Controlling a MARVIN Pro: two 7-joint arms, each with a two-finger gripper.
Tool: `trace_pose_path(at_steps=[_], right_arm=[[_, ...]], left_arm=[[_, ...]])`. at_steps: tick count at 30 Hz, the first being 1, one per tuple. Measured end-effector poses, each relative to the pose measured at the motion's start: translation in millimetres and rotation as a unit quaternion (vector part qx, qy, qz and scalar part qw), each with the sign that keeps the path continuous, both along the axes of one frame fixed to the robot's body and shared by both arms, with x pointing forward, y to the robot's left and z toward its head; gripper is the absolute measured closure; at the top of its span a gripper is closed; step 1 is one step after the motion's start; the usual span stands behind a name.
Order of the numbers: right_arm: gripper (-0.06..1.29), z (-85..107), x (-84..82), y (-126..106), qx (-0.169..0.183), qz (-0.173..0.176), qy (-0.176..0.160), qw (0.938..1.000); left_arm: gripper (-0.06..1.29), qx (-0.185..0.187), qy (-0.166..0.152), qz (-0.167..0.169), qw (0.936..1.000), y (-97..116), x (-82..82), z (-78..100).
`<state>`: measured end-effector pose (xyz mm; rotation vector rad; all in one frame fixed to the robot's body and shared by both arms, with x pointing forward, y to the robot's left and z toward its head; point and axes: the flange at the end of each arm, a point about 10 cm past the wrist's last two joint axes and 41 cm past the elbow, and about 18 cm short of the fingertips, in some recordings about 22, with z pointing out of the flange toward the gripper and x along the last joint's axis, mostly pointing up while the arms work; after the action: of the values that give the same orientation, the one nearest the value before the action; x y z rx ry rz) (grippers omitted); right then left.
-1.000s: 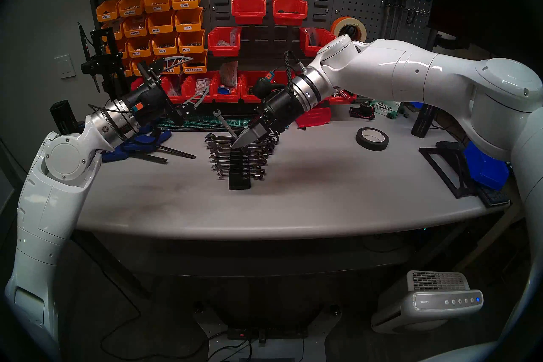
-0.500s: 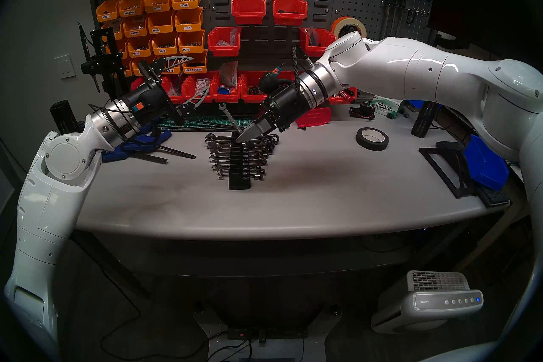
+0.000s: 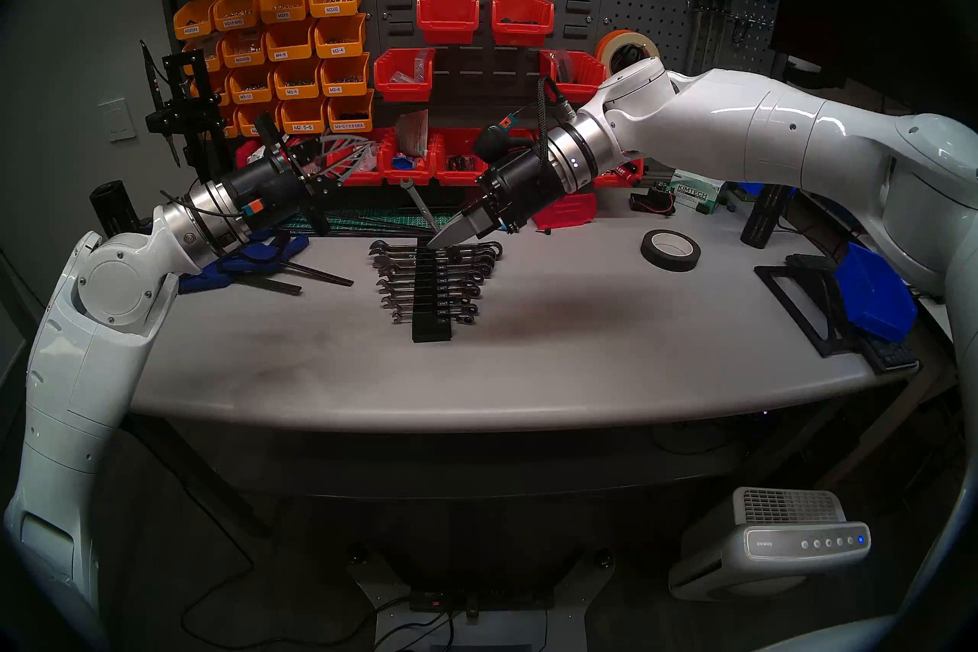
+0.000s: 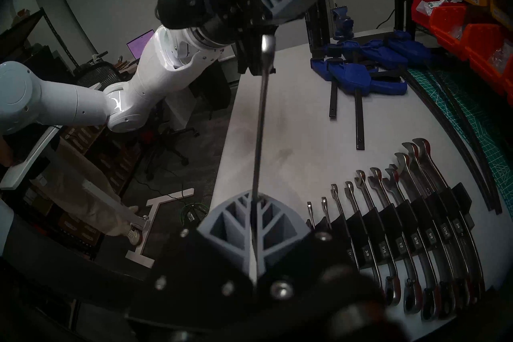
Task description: Put the wrenches on the table into the correct slot in the case
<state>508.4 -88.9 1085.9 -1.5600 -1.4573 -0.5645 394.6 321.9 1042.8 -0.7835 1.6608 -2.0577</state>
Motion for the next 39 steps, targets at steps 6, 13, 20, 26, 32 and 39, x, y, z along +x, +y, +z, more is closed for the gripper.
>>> trace_pose_path(at_steps=[6, 13, 20, 26, 32, 39], right_arm=[[1.26, 5.4, 2.5, -4, 0.019, -0.009, 0.014, 0.9997], [1.26, 5.5, 3.4, -3, 0.047, -0.020, 0.057, 0.9971], [1.26, -4.8, 0.3, 4, 0.067, -0.027, 0.121, 0.9901], [1.26, -19.9, -3.1, 10, 0.074, -0.033, 0.178, 0.9807], [1.26, -30.7, -5.1, 12, 0.076, -0.039, 0.212, 0.9736], [1.26, -35.9, -1.7, 16, 0.075, -0.053, 0.225, 0.9701]], left_arm=[[1.02, 0.092, -0.038, -0.004, 0.9950, 3, -5.2, -6.6], [0.61, 0.163, -0.088, 0.001, 0.9828, 5, -7.9, -12.4], [0.14, 0.189, -0.130, 0.018, 0.9731, 5, -6.3, -13.5], [0.05, 0.196, -0.167, 0.030, 0.9658, 5, -5.4, -10.8], [0.05, 0.197, -0.199, 0.037, 0.9592, 5, -6.1, -7.5], [0.05, 0.191, -0.226, 0.048, 0.9541, 7, -8.7, -4.4]])
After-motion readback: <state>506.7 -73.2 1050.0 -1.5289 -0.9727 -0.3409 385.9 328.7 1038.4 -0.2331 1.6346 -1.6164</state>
